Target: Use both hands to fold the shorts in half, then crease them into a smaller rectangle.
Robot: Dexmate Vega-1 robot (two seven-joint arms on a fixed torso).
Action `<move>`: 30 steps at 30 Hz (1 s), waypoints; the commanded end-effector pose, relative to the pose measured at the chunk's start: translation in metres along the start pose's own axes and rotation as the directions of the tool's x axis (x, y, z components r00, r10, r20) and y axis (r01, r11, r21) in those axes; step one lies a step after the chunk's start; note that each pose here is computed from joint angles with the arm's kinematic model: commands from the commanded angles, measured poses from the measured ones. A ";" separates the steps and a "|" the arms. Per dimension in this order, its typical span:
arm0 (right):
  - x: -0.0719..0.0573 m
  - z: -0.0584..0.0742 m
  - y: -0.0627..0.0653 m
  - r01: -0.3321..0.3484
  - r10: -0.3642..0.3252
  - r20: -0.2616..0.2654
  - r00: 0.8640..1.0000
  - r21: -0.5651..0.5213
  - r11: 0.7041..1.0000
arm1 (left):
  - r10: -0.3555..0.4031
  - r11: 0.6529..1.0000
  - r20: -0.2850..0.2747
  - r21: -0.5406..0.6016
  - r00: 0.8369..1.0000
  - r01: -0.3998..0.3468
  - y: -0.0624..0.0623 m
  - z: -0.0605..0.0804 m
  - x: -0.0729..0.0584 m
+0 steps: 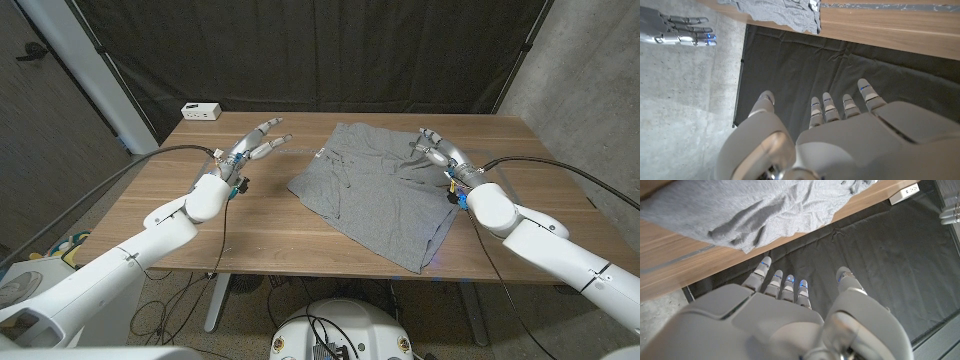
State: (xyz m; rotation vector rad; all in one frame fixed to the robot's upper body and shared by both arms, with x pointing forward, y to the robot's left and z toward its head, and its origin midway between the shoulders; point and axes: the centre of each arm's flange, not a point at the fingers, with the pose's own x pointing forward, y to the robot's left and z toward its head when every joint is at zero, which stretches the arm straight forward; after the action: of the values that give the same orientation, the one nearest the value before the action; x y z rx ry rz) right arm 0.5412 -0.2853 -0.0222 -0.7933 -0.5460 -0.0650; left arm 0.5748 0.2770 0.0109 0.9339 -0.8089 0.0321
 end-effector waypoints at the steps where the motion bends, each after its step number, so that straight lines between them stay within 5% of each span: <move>1: -0.021 0.006 0.000 -0.016 0.002 -0.097 0.995 -0.142 0.990 | -0.050 0.983 0.041 0.179 0.998 0.041 0.002 0.015 -0.010; 16: -0.046 0.019 0.005 -0.042 0.016 -0.114 0.993 -0.230 0.972 | -0.100 0.945 0.048 0.316 0.994 0.080 0.003 0.026 -0.019; 30: -0.076 0.038 0.014 -0.026 -0.013 -0.110 0.994 -0.350 0.936 | -0.191 0.891 -0.001 0.419 0.982 0.174 0.004 0.034 -0.023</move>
State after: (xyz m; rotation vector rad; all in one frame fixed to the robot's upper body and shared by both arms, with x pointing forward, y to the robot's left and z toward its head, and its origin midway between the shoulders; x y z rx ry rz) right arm 0.4842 -0.2713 -0.0398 -1.0505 -0.4403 -0.1664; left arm 0.5410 0.2624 0.0110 1.3115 -0.8205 0.0385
